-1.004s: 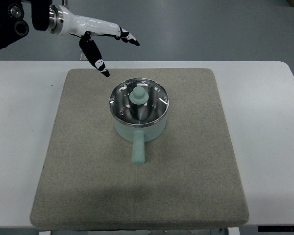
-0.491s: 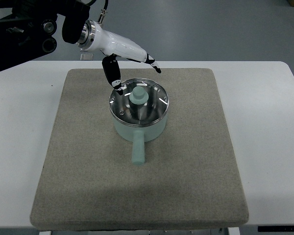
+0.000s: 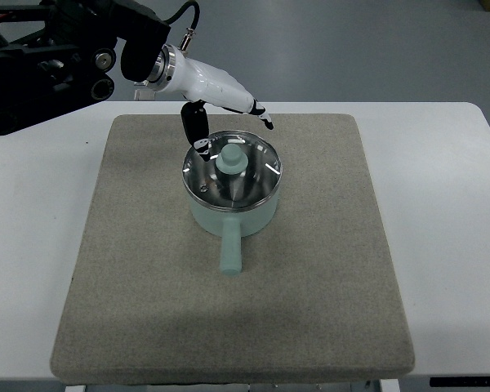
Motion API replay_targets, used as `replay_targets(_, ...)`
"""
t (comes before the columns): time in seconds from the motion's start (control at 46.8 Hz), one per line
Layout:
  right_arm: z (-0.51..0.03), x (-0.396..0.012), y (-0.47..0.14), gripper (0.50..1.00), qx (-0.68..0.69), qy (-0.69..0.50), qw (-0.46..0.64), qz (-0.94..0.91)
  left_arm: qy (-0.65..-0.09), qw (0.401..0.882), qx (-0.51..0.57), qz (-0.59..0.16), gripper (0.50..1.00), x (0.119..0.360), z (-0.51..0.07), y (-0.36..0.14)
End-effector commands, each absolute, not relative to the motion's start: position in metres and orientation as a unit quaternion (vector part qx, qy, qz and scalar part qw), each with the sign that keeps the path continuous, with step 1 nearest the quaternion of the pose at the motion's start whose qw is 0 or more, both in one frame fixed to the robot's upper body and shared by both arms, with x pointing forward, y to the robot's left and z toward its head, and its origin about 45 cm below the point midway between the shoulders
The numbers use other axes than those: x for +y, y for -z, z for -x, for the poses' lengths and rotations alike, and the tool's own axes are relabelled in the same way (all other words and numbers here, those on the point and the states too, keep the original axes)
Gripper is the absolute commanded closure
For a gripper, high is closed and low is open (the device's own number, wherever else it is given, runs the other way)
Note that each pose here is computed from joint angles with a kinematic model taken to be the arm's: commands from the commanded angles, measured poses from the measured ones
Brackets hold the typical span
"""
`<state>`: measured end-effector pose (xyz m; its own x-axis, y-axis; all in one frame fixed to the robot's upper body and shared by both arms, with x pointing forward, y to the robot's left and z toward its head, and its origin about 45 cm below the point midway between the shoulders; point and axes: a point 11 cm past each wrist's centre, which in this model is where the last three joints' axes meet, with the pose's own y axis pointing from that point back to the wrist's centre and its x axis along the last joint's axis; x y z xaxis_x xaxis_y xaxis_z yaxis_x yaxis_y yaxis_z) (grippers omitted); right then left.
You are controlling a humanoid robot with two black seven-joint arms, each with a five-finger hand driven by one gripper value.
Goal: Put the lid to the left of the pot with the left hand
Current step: 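Move the left hand over the glass lid, fingers pointing down, then lower the left hand and close fingers around the mint-green lid knob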
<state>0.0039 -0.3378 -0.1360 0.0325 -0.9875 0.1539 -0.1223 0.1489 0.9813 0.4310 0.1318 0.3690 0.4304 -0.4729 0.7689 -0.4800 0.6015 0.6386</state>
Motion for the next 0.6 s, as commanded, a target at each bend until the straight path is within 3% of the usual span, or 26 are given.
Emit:
replay_targets(0.0,-0.0038,-0.3379,0.1360,0.576,-0.555,0.419,0.516,-0.500,0.002,0.719,-0.535,-0.444,0.645,0.1275,-0.4296,-0.3678)
replay_targets(0.577,-0.0038,-0.3379,0.1360,0.576,-0.555,0.419,0.516,-0.500,0.009,0.719,-0.531,-0.447,0.645,0.1275,-0.4280,-0.3611)
